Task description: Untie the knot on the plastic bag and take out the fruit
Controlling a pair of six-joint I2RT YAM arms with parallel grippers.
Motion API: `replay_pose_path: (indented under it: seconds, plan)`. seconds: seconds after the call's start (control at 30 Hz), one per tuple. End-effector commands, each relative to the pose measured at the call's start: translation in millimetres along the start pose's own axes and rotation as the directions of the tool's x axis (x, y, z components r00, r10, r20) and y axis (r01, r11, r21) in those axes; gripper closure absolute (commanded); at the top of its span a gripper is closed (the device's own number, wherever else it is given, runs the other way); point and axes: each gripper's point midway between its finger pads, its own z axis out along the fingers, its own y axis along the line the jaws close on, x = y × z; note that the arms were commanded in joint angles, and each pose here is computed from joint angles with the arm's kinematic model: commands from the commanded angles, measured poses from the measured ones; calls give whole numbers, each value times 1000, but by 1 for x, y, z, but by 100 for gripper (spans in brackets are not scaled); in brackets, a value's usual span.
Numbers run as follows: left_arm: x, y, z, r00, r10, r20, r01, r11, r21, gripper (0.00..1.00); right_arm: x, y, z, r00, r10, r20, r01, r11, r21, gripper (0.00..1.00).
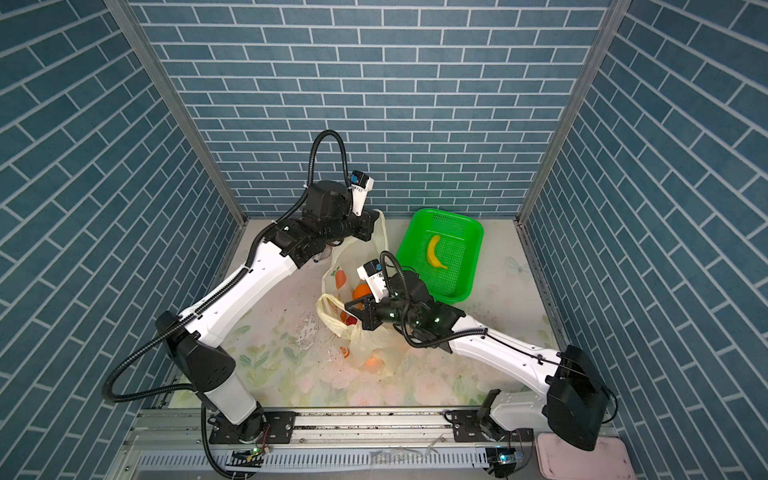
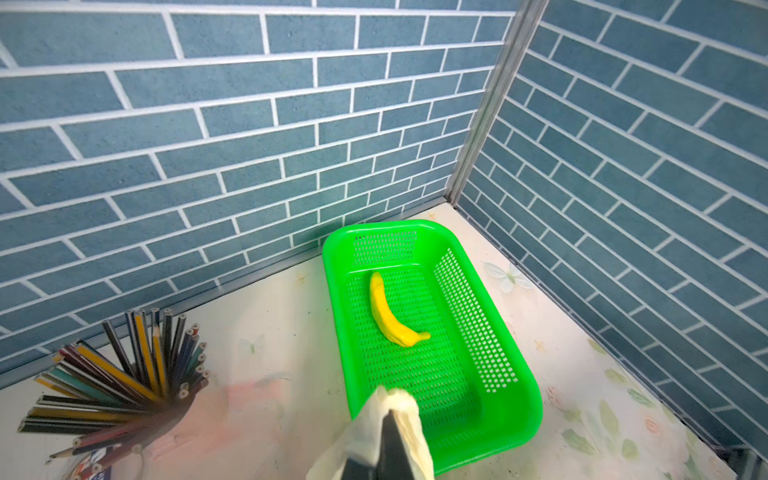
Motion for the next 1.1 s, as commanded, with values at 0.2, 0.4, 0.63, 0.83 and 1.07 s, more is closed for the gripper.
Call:
replay_pose_path:
  seconds: [0.2,0.4,0.63,0.83,1.07]
  plan:
    - [-49,24,3,996,-3,86,6,999,-44,100,118,-32,-10,964,116,-240,-79,984,157,100]
    - [-25,13,15,998,-35,56,33,999,40,90,165,-66,-9,935,155,-319,-65,959,275,96]
    - [0,19,-16,992,-70,100,70,998,10,46,136,-66,-17,960,115,-256,-20,937,348,75]
    - [10,22,-64,978,-118,174,121,993,-7,35,83,-43,-34,992,41,-121,3,938,345,49]
    - [21,26,-116,965,-134,227,144,989,-28,31,17,-6,-48,996,-74,45,58,955,292,33]
